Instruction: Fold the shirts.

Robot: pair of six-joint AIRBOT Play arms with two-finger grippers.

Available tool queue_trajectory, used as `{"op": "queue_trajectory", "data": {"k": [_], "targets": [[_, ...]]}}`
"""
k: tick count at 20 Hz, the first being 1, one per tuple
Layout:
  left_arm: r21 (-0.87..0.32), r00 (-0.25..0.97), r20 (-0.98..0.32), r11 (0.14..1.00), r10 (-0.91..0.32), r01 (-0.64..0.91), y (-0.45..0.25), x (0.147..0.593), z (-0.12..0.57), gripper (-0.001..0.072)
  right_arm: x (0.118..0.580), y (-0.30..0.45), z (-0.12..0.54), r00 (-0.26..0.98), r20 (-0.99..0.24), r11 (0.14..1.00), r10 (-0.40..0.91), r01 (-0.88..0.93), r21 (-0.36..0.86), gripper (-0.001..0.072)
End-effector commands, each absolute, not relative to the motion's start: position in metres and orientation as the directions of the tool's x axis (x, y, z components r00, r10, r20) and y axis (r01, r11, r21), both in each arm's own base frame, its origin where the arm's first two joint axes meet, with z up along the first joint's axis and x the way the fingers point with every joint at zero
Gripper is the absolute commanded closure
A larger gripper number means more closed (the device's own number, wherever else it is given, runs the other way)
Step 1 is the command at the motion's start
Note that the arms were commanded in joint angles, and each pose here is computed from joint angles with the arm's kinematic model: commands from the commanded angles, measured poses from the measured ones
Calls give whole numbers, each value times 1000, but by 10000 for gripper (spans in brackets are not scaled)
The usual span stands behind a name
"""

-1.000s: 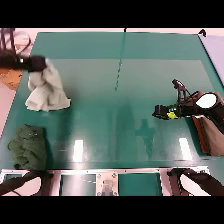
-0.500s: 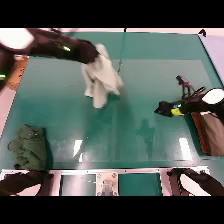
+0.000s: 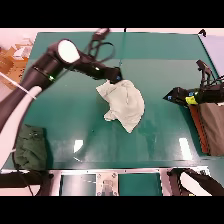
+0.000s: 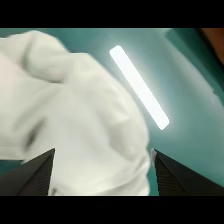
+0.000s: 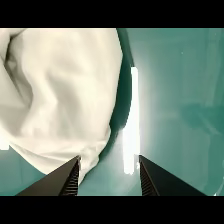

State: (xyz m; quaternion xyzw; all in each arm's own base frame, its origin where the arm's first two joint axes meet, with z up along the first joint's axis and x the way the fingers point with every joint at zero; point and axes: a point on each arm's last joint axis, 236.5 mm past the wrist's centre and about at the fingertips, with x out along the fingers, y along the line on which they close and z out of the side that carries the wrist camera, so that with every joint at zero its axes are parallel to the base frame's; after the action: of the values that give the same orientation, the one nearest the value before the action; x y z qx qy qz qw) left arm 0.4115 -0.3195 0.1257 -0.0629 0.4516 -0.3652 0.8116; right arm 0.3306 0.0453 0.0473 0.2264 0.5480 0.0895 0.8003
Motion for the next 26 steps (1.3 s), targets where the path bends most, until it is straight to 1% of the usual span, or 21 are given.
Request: {"op": "queue_trajectory", "data": {"k": [1, 3, 5, 6, 8, 10, 12, 16, 20, 21, 22, 23, 24, 25, 26], "targets": [[-456, 329, -746, 804, -579, 382, -246, 438, 106, 7, 312, 48, 14, 319, -856, 868, 406, 158, 471, 283], [-469, 347, -767, 841, -539, 268, -209, 451, 78, 8, 292, 56, -18, 266, -859, 844, 437, 208, 494, 283], [-477, 381, -772, 860, -509, 183, -193, 461, 39, 8, 278, 69, -42, 248, -842, 809, 480, 246, 534, 283], [-482, 397, -771, 864, -498, 149, -191, 464, 19, 8, 274, 76, -52, 251, -831, 796, 496, 251, 551, 283], [-540, 399, -752, 837, -525, 86, -202, 470, -14, 8, 266, 93, -67, 249, -814, 776, 526, 253, 578, 282], [-601, 378, -725, 797, -575, 59, -222, 476, -39, 8, 255, 110, -79, 209, -818, 785, 536, 234, 574, 282], [-632, 389, -708, 775, -590, 24, -235, 483, -59, 8, 250, 129, -83, 179, -815, 792, 551, 194, 579, 282], [-624, 394, -719, 781, -573, -2, -251, 486, -90, 9, 257, 159, -78, 212, -793, 788, 571, 129, 602, 282], [-670, 428, -688, 740, -586, -62, -269, 492, -99, 9, 260, 175, -80, 230, -789, 794, 571, 89, 601, 282], [-671, 442, -683, 739, -582, -63, -272, 495, -99, 36, 260, 177, -82, 230, -790, 797, 568, 87, 598, 281], [-668, 452, -679, 742, -578, -54, -275, 496, -98, 254, 260, 180, -86, 223, -794, 799, 566, 88, 595, 282], [-667, 464, -672, 744, -577, -41, -276, 498, -96, 436, 258, 182, -91, 209, -799, 803, 563, 90, 589, 281], [-672, 465, -666, 740, -584, -34, -278, 498, -94, 602, 255, 183, -96, 193, -804, 805, 563, 96, 586, 282], [-675, 460, -662, 737, -591, -25, -278, 498, -93, 688, 253, 185, -101, 179, -807, 804, 563, 107, 585, 282], [-676, 446, -660, 737, -605, 1, -280, 497, -89, 689, 253, 186, -106, 171, -809, 804, 562, 119, 583, 282]]}}
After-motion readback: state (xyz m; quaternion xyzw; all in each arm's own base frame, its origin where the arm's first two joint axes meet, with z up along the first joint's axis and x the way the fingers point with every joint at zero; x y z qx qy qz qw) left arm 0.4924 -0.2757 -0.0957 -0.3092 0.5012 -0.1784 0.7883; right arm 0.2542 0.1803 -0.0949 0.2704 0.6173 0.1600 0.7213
